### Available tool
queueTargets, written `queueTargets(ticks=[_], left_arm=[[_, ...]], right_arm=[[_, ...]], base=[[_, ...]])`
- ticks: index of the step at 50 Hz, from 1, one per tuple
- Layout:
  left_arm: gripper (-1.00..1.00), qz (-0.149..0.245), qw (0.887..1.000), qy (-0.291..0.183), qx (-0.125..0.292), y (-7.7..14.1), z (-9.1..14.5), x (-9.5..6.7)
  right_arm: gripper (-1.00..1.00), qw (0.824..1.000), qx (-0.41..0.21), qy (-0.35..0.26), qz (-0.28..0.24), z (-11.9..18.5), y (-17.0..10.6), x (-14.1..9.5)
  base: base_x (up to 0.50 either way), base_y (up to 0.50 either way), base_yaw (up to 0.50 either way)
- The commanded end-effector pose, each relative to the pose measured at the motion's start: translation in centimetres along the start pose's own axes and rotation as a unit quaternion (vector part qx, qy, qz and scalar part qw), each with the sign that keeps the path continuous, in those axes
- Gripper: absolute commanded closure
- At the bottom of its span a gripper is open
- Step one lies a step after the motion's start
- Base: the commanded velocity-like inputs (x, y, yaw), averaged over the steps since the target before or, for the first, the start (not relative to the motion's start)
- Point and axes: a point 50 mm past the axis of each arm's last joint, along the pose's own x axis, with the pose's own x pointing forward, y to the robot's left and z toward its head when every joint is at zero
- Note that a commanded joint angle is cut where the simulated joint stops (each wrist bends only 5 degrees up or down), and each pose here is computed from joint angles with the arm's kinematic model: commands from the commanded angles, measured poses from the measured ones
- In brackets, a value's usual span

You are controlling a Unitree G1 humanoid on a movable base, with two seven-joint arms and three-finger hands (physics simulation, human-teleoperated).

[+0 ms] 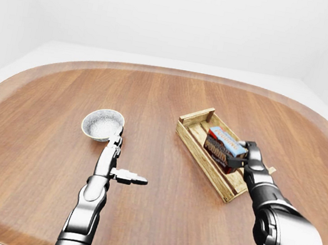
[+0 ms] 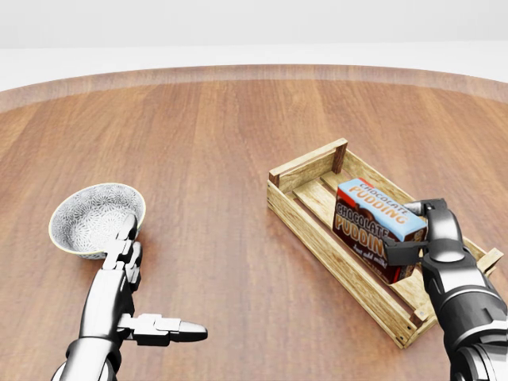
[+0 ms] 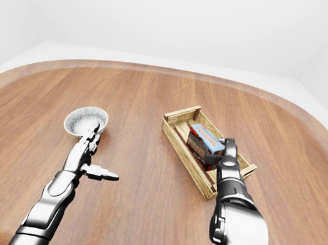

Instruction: Pick up the chocolate pudding and put it in the tray.

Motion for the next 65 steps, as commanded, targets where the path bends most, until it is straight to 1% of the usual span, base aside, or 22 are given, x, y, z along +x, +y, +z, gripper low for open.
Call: queueTargets(ticks=[1,31,65], left_arm=[[-1.00,0.001,1.000,0.001,-0.002,0.1,-0.1,0.0],[-1.00,0.001,1.000,0.001,-0.002,0.1,0.0,0.1],[-1.00,0.001,1.000,0.001,-0.002,0.1,0.0,0.1]], right_arm=[[1.00,1.000,-0.005,0.004,-0.014,-0.6,-0.3,0.0],[1.00,1.000,-0.004,0.009,-0.016,-1.0,-0.5,0.0],[1.00,0.999,-0.004,0.029,-0.017,-2.7,-0.4,-0.1]], base=[[0.00,0.00,0.00],[0.00,0.00,0.00],[0.00,0.00,0.00]])
